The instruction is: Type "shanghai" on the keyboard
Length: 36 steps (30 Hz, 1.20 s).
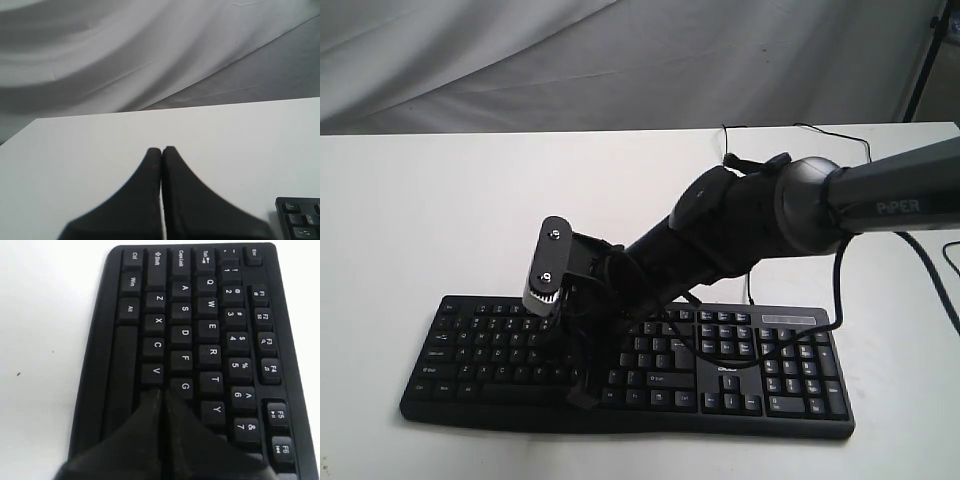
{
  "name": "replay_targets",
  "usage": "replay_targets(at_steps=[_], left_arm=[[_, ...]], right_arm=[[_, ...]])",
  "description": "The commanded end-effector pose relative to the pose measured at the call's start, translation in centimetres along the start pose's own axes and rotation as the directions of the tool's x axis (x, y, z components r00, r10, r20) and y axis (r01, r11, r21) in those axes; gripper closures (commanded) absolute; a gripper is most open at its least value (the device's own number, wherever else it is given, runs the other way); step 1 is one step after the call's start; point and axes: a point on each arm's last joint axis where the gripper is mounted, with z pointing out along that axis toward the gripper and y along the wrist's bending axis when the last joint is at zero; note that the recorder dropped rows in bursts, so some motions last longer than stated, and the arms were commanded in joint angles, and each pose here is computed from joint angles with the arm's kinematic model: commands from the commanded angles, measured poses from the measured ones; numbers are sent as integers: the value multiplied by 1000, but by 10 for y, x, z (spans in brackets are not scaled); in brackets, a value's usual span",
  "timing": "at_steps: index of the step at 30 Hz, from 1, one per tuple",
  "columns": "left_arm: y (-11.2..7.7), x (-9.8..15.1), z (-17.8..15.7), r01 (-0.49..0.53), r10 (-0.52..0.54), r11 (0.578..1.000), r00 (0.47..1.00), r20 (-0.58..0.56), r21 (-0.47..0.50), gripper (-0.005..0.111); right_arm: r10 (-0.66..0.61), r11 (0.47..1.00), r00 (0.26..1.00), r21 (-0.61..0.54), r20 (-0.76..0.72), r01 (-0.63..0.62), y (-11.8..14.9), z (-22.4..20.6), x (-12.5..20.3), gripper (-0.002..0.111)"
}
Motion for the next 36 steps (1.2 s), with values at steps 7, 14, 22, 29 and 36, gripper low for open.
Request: replay_targets(at_steps=[7,14,22,29,36], left_arm=[[0,1,1,3,-3,1000,1000,-4,5,106],[0,1,1,3,-3,1000,1000,-4,5,106],[0,1,1,3,-3,1000,1000,-4,5,106],[0,1,1,3,-3,1000,1000,-4,5,106],[0,1,1,3,-3,1000,1000,-4,5,106]], right_arm=[[-17,994,1000,106,-12,18,5,8,-10,108],[15,996,1000,89,-3,-15,-2,13,-18,108],[3,998,999,67,-32,-1,-7,22,-15,108],[-5,998,999,69,-32,7,-7,22,-15,108],[-2,998,1000,69,-27,4,-7,22,-16,108]])
